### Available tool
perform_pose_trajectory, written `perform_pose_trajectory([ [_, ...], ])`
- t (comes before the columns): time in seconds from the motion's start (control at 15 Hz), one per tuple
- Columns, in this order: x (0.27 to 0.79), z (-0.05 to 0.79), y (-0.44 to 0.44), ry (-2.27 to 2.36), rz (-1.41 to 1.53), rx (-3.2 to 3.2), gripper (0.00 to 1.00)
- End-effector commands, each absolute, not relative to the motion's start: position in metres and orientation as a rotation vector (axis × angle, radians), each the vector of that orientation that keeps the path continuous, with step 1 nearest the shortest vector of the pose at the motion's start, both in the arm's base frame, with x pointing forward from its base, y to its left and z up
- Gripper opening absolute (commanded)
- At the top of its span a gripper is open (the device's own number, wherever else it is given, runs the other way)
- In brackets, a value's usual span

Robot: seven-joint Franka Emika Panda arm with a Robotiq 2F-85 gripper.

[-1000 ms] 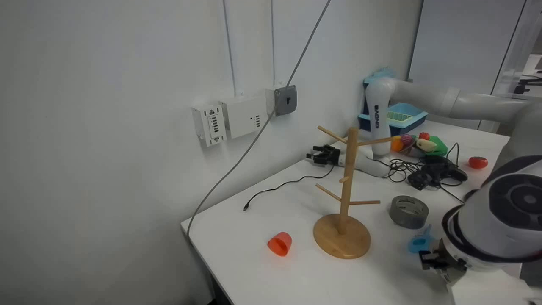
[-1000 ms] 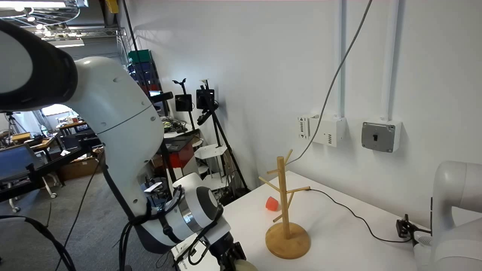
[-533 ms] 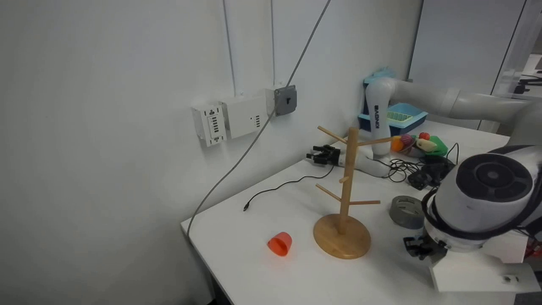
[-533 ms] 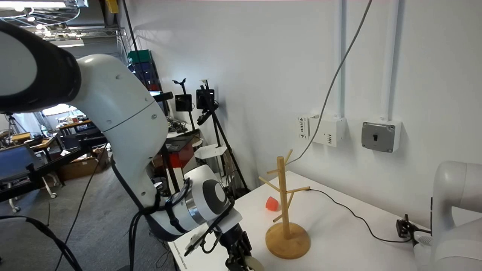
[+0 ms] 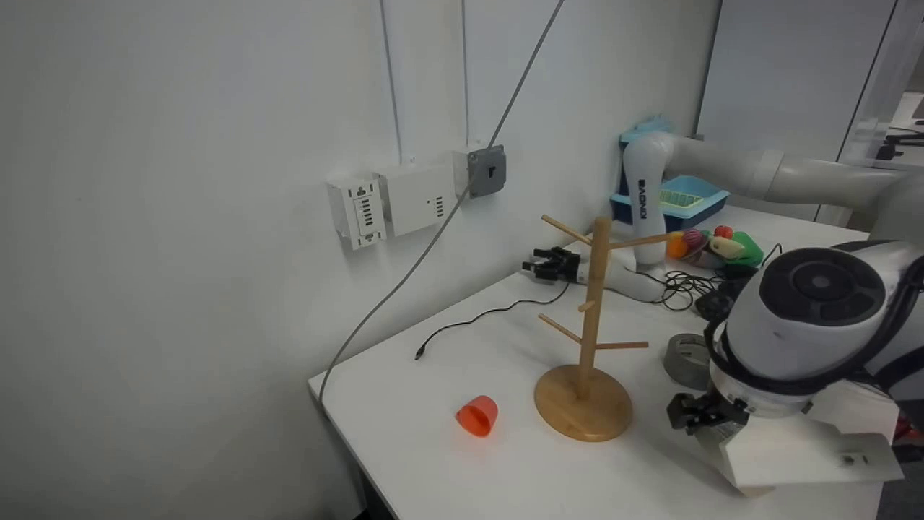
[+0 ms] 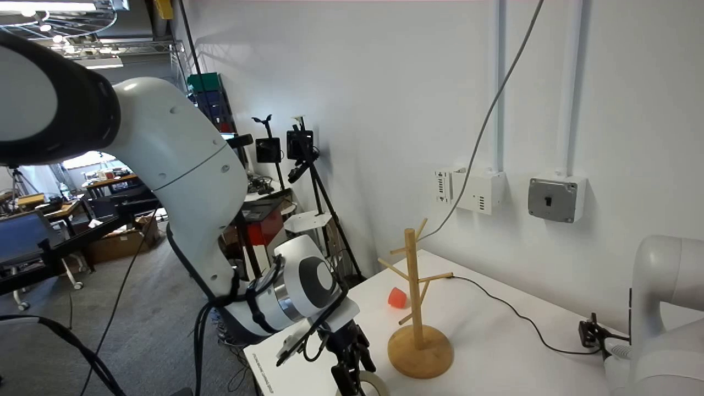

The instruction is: Remove the tape off of the wooden holder then put the dark brown tape on the bottom position of the wooden holder then put the peg on the top position of the wooden holder

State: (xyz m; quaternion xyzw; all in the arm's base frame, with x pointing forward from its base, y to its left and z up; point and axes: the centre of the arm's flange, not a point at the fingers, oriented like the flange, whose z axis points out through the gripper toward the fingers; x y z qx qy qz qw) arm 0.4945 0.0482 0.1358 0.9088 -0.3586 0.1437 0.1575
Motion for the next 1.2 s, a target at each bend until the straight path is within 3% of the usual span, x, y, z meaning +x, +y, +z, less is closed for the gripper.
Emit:
perform_pose_trajectory([
  [0.0, 0.504, 0.140, 0.048, -1.034, 0.375, 2.599, 1.00],
  [1.13, 0.518, 0.200, 0.019, -1.182, 0.491, 2.594, 1.00],
])
